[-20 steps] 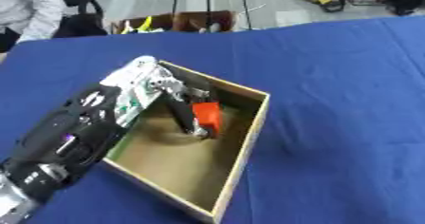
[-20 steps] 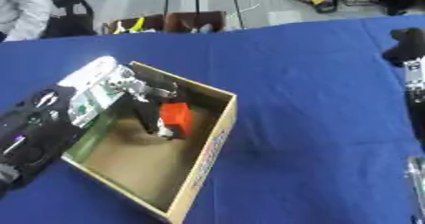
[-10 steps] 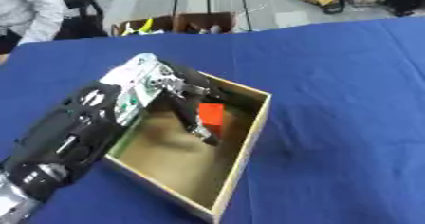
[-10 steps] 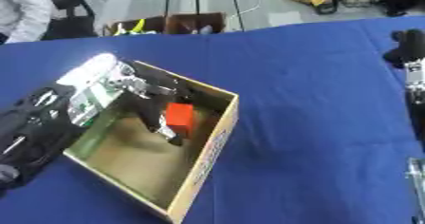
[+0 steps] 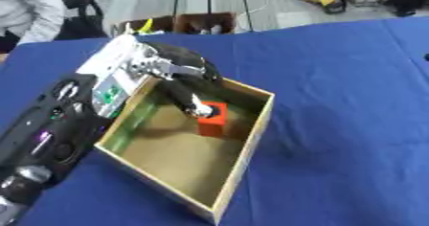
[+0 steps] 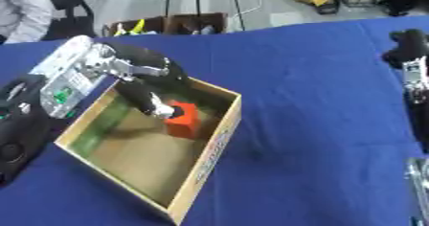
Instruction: Pick up objects on the table and place them in the box.
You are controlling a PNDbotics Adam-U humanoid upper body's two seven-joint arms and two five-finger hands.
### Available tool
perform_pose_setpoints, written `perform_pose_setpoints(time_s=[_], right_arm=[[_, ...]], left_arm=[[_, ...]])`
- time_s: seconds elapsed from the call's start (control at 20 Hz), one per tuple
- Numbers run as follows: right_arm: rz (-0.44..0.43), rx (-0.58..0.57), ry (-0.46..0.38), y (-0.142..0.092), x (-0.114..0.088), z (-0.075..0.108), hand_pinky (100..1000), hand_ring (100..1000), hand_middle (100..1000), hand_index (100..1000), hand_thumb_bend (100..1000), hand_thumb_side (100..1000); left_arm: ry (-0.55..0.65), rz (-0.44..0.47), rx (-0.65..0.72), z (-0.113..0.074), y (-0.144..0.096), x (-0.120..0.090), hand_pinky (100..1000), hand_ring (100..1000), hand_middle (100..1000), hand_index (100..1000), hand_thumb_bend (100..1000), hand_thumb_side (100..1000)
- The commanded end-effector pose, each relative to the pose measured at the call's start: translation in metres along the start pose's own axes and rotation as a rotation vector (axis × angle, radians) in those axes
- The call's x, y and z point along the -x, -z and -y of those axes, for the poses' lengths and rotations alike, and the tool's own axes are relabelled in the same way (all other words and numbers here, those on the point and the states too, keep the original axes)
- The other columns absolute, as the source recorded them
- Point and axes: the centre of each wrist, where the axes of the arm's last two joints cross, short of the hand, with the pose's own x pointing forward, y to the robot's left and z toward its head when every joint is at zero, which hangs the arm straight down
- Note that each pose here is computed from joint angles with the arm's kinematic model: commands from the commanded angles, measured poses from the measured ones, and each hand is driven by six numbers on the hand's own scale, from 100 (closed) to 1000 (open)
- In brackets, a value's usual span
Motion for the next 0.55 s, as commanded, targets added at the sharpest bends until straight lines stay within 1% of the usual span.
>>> perform_pose_setpoints(time_s=[0.05, 0.15, 0.4, 0.45, 0.55], right_arm=[[0.030, 0.018, 0.001, 0.004, -0.007, 0.005, 691, 639, 521, 740, 491, 1000], [0.030, 0.021, -0.001, 0.005, -0.007, 0.005, 692, 639, 521, 740, 493, 1000], [0.031, 0.029, -0.006, 0.005, -0.007, 0.007, 692, 640, 522, 740, 495, 1000], [0.032, 0.030, -0.006, 0.006, -0.007, 0.007, 692, 640, 522, 740, 496, 1000], [0.032, 0.033, -0.008, 0.006, -0.007, 0.008, 692, 640, 522, 740, 497, 1000]], left_arm=[[-0.002, -0.011, -0.090, -0.020, -0.036, 0.006, 727, 856, 789, 900, 286, 740], [-0.024, -0.004, -0.157, -0.024, -0.050, 0.005, 690, 829, 758, 871, 230, 721], [-0.046, 0.023, -0.321, -0.027, -0.080, -0.002, 636, 787, 707, 836, 149, 700], [-0.049, 0.025, -0.350, -0.027, -0.085, -0.004, 620, 775, 692, 826, 120, 694], [-0.064, 0.021, -0.422, -0.027, -0.099, -0.007, 593, 755, 665, 805, 100, 689]])
